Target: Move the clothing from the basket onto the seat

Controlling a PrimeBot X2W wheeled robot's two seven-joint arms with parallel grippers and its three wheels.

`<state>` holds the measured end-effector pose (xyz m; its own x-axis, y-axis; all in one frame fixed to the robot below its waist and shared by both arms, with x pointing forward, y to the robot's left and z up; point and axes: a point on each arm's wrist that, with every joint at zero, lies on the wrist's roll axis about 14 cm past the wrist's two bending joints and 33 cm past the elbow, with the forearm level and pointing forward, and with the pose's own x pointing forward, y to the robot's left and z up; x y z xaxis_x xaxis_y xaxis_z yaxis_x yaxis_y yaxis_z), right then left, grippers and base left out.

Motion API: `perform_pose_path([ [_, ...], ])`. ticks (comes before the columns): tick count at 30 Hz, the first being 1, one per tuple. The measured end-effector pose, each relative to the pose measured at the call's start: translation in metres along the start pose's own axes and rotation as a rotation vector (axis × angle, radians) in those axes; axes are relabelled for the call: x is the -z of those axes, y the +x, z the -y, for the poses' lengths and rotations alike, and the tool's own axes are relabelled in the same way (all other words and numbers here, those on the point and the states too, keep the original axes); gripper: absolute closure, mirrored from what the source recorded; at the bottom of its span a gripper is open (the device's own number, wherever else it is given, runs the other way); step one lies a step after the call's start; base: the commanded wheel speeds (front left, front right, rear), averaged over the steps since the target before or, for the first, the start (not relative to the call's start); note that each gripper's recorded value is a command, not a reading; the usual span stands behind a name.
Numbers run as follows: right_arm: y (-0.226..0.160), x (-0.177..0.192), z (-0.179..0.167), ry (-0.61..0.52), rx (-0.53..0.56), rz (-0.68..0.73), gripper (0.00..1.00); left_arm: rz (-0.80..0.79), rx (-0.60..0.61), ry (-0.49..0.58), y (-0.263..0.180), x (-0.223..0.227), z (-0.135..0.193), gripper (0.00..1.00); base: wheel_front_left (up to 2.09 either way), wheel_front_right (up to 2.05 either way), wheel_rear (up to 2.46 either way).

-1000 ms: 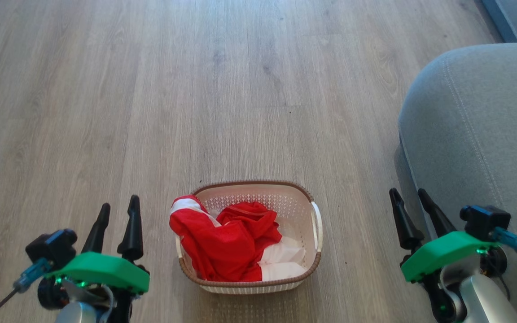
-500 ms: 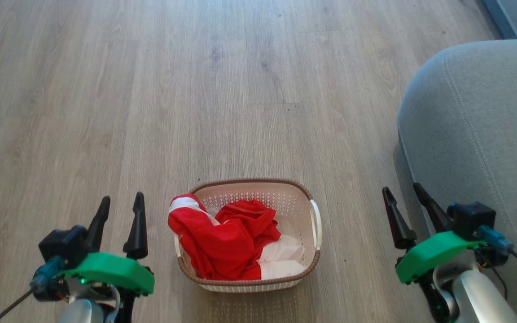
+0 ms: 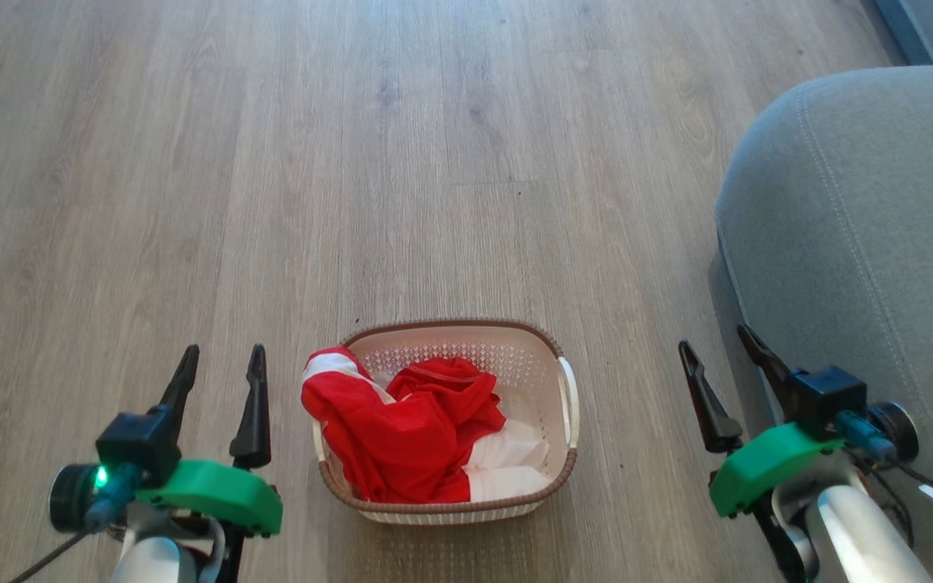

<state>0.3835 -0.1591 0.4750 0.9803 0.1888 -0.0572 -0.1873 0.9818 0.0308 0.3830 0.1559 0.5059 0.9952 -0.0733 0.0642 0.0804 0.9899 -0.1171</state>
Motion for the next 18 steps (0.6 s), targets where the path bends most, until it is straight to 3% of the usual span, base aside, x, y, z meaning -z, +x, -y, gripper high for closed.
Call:
perform_pose_path([
  [9, 0.0043, -0.0056, -0.0041, -0.110, -0.039, 0.023, 0.00, 0.006, 0.018, 0.090, 0.0013, 0.0008, 0.0031, 0.00, 0.00, 0.00, 0.00],
  [18, 0.0061, -0.0057, -0.0044, -0.113, -0.042, 0.023, 0.00, 0.003, 0.019, 0.093, 0.0021, 0.0020, 0.0030, 0.00, 0.00, 0.00, 0.00],
])
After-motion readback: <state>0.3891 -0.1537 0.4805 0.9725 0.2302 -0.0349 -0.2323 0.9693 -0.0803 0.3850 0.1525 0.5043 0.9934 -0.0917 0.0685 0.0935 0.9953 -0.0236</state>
